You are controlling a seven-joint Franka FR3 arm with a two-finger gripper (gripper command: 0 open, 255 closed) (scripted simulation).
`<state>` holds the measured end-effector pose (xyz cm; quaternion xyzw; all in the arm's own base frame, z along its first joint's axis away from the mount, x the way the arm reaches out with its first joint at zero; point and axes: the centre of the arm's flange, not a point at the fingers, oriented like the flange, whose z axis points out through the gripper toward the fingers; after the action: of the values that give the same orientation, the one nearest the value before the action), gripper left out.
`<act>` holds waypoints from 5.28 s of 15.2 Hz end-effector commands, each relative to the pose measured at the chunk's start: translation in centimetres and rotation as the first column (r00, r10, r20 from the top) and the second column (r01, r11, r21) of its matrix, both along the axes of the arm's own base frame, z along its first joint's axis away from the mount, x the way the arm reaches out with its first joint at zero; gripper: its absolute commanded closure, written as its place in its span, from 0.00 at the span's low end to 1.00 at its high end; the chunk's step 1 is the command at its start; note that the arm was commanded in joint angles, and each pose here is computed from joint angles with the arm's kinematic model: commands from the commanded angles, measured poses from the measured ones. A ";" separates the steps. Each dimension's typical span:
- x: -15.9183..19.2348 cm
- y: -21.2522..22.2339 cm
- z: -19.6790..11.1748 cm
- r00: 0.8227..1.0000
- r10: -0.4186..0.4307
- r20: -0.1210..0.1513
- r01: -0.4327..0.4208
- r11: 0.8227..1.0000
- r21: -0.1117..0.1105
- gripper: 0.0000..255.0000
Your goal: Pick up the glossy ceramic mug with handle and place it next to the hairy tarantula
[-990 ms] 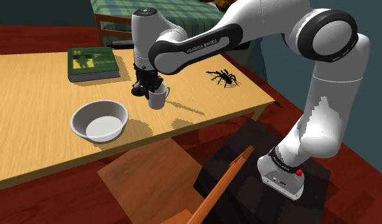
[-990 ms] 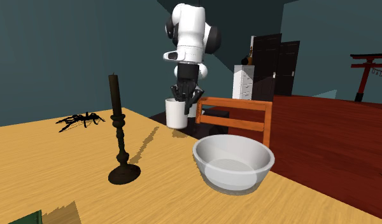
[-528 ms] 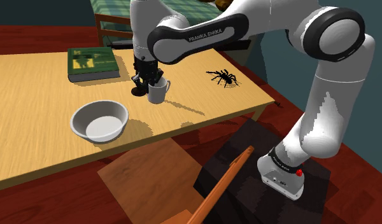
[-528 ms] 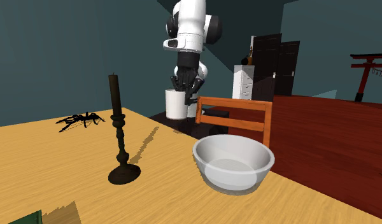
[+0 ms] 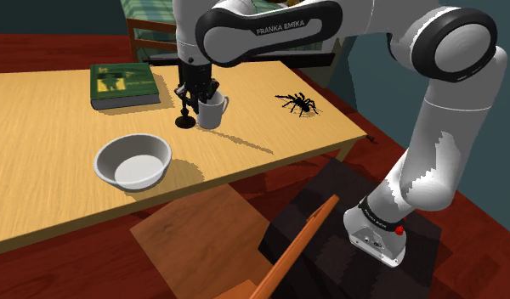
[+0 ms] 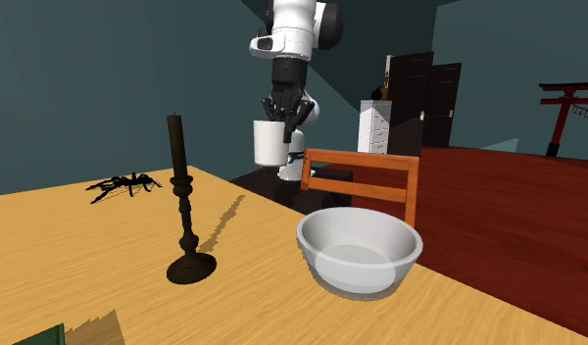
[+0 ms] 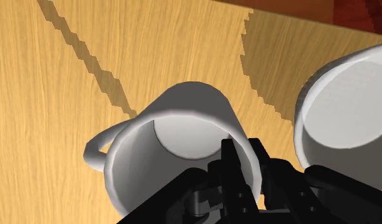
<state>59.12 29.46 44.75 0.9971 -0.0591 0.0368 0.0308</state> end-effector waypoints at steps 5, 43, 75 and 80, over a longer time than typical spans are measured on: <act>0.6 -6.6 0.5 1.000 0.000 0.000 0.000 1.000 0.000 1.00; 3.7 -47.2 -3.1 1.000 0.000 0.000 0.000 1.000 0.000 1.00; 3.7 -47.2 -15.7 1.000 0.000 0.000 0.000 1.000 0.000 1.00; 3.7 -47.2 -15.7 1.000 0.000 0.000 0.000 1.000 0.000 0.00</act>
<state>62.85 -17.73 29.07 0.9971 -0.0591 0.0368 0.0308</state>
